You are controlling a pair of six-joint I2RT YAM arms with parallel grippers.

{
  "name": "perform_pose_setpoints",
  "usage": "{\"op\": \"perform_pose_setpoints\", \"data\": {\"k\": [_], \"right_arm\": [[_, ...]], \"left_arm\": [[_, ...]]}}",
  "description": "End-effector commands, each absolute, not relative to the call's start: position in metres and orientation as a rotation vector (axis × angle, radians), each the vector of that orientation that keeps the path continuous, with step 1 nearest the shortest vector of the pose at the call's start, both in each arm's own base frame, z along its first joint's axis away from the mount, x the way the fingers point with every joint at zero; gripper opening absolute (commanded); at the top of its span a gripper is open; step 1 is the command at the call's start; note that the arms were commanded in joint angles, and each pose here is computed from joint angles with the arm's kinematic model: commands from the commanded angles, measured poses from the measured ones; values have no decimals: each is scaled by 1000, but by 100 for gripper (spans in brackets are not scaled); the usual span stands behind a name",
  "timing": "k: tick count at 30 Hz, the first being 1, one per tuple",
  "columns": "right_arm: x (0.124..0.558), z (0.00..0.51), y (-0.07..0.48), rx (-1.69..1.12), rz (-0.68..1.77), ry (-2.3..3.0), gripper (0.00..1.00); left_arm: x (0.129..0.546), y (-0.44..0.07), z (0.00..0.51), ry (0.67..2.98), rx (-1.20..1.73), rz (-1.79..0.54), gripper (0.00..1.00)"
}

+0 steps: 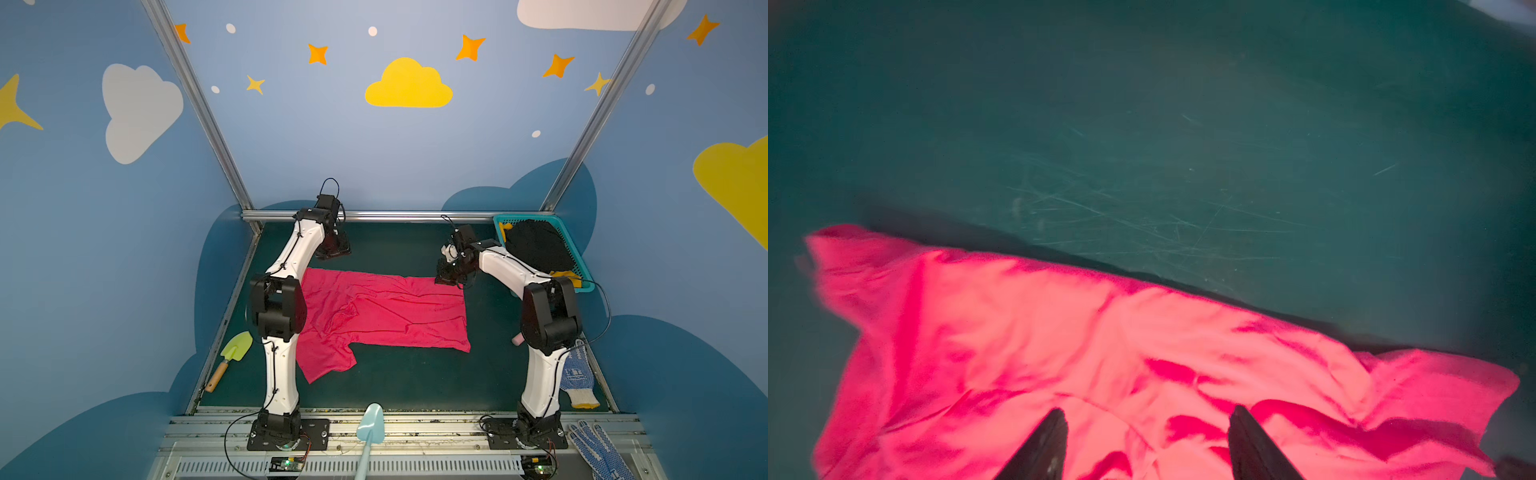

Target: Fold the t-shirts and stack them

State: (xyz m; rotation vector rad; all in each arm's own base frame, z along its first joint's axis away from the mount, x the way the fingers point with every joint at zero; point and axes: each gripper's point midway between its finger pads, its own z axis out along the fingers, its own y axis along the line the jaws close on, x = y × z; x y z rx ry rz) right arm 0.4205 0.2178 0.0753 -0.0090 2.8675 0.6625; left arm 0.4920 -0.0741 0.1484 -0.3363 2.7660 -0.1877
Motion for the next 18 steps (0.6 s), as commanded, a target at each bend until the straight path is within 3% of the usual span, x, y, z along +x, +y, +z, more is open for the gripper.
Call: {"op": "perform_pose_setpoints", "data": {"k": [1, 10, 18], "right_arm": [[419, 53, 212, 27, 681, 2933, 10], [424, 14, 187, 160, 663, 3004, 10], [435, -11, 156, 342, 666, 3035, 11]], "left_arm": [[477, -28, 104, 2849, -482, -65, 57], [459, 36, 47, 2867, -790, -108, 44], [454, 48, 8, 2916, -890, -143, 39]]}}
